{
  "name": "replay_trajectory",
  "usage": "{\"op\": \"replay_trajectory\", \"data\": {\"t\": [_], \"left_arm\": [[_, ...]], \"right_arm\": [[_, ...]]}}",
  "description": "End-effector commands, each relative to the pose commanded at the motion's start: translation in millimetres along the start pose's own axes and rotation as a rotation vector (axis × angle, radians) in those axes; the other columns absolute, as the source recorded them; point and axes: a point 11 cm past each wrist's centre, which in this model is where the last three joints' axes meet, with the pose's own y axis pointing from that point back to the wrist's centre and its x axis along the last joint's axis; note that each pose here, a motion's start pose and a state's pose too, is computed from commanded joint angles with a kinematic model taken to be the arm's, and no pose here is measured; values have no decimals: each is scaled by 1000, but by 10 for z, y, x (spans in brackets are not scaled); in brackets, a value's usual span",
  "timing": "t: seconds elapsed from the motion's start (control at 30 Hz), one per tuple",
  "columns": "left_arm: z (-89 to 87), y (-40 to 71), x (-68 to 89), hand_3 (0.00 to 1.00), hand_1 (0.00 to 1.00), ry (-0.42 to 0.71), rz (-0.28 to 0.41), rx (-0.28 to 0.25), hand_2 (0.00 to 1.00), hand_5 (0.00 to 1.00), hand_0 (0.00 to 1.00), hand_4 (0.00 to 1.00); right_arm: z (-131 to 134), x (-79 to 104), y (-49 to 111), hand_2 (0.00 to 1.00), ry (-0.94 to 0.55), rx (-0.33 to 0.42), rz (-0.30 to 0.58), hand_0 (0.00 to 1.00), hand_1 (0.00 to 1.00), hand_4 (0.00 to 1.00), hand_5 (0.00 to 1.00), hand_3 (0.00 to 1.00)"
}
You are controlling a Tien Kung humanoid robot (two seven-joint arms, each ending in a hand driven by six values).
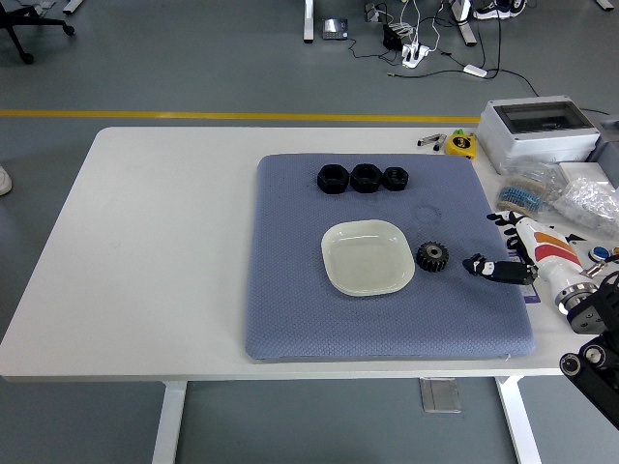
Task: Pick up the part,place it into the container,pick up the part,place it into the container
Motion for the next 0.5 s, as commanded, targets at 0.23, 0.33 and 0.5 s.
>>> {"op": "replay_trajectory", "data": {"t": [0.23,0.33,0.5], "left_arm": [[5,0,-1,637,729,0,1,-1,744,641,698,667],[13,0,-2,635,728,0,0,-2,744,642,697,666],[19,0,-6,636,729,-2,-1,-2,745,642,697,666]], "right_arm": [[33,-109,-6,677,22,-12,-14,555,611,998,461,666],[48,-133,-24,633,30,-18,-8,495,559,998,463,597],[84,-153,-52,532,37,-29,3,395,490,998,457,498]]}}
